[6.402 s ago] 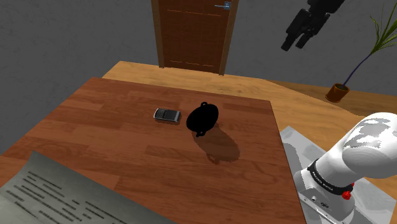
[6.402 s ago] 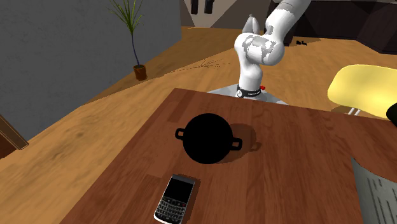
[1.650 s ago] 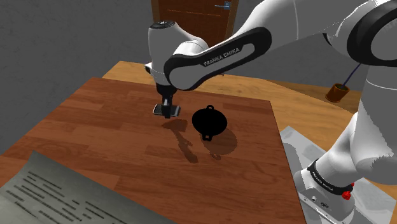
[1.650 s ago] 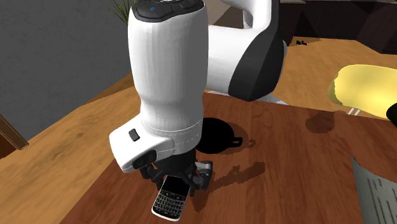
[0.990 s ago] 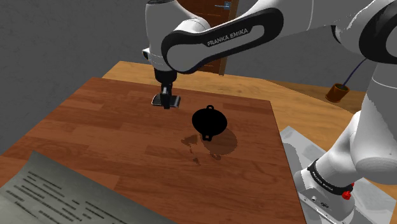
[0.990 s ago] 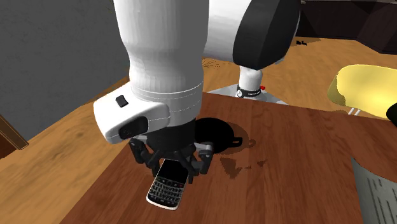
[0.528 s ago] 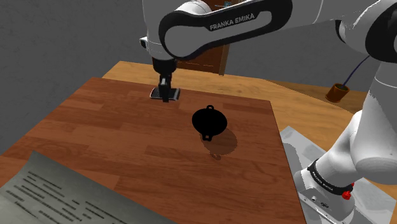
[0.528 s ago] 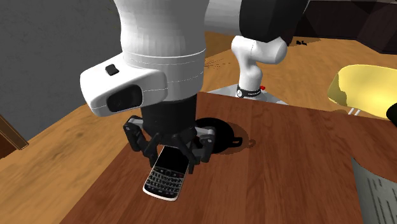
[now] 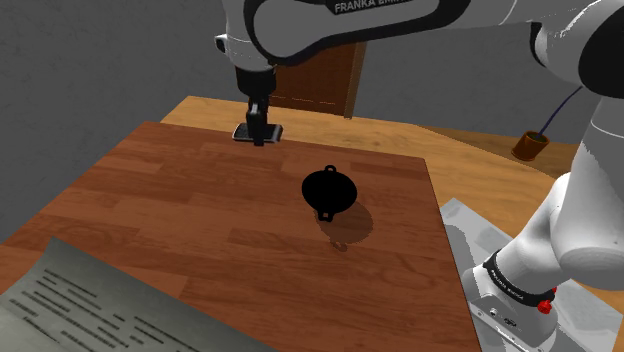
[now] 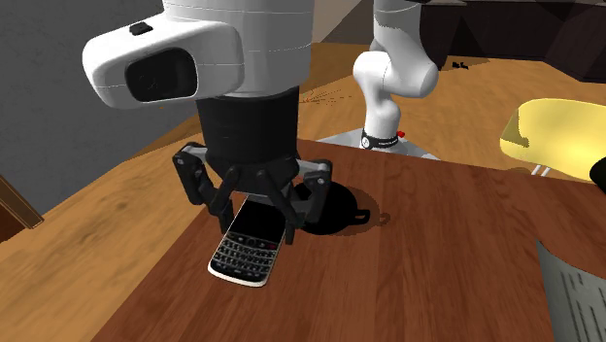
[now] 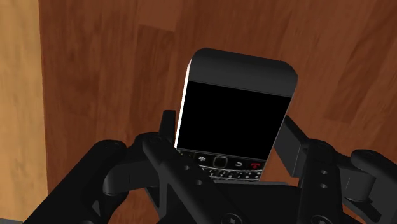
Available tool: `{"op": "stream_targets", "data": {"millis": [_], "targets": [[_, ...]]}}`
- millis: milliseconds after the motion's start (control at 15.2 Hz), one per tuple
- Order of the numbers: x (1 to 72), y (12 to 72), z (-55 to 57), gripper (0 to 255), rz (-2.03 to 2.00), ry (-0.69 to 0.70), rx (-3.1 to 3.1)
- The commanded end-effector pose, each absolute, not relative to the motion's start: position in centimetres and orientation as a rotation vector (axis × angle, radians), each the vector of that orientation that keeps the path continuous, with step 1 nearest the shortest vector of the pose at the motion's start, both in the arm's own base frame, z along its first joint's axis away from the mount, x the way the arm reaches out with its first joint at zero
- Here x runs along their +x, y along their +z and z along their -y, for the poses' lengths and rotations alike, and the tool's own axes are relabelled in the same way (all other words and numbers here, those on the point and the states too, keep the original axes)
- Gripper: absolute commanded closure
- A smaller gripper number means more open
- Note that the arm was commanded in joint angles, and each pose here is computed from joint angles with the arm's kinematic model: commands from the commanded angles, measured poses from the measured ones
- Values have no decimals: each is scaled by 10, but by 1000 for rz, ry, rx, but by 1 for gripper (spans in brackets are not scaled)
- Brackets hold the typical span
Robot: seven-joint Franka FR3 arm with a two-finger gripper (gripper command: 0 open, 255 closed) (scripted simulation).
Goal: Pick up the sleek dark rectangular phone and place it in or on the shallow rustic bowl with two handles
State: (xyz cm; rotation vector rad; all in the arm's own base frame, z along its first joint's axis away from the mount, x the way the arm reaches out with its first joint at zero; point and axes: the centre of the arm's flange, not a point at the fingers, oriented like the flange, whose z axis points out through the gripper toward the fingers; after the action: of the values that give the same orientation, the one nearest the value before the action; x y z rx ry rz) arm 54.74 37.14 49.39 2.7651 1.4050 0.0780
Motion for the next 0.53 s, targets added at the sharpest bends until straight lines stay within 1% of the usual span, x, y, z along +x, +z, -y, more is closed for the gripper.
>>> {"op": "stream_targets", "data": {"millis": [0, 462], "targets": [[547, 504, -371, 255, -1405, 78, 2765], [470, 507, -320, 255, -1405, 78, 2765]]}}
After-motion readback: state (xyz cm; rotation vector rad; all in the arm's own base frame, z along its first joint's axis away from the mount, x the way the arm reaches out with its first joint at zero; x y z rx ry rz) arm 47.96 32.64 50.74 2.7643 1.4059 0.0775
